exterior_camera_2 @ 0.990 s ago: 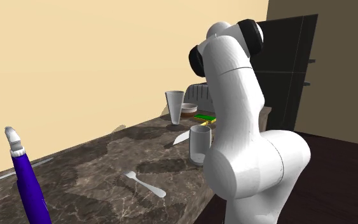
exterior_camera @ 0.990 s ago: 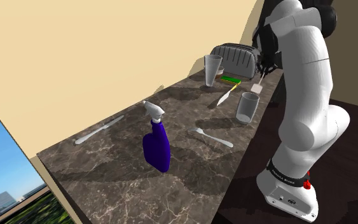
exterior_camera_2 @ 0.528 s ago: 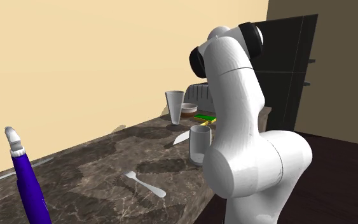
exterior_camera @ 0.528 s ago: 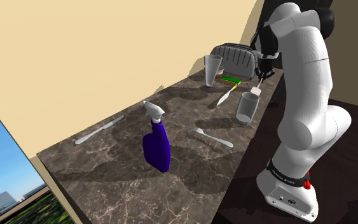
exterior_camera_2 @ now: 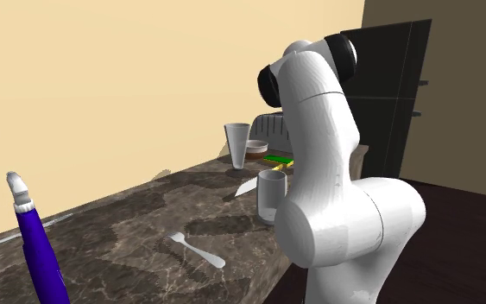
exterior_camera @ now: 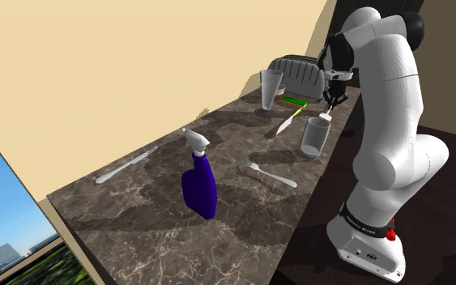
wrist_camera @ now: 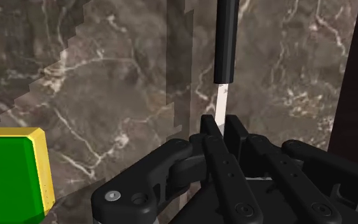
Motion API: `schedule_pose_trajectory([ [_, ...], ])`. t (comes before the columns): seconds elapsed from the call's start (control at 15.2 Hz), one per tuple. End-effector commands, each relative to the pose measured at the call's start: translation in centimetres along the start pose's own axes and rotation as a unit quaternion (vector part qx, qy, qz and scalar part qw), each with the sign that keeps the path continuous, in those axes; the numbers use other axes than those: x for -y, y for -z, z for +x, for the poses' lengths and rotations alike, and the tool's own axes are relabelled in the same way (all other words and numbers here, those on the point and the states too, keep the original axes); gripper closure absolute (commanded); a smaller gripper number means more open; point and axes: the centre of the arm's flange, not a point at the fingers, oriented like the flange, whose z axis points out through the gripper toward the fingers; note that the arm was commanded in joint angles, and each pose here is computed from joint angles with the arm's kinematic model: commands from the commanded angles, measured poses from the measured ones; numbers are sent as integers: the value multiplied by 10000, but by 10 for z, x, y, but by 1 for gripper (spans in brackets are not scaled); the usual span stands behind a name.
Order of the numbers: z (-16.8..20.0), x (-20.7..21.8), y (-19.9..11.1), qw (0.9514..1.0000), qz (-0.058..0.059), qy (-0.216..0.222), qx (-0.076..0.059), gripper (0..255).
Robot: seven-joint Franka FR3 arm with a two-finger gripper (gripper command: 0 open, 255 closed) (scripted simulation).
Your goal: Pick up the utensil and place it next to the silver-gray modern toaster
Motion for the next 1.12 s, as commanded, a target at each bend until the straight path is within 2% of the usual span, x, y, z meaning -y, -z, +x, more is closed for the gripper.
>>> schedule_pose_trajectory([
  [0.0,0,0,0,10000,0,0,1,255],
  [0.2,0,0,0,10000,0,0,1,255],
  [0.26,0,0,0,10000,0,0,1,0],
  [0.59,0,0,0,10000,0,0,1,0],
  [0.86,0,0,50,10000,0,1,1,0],
  [1.06,0,0,50,10000,0,1,1,0],
])
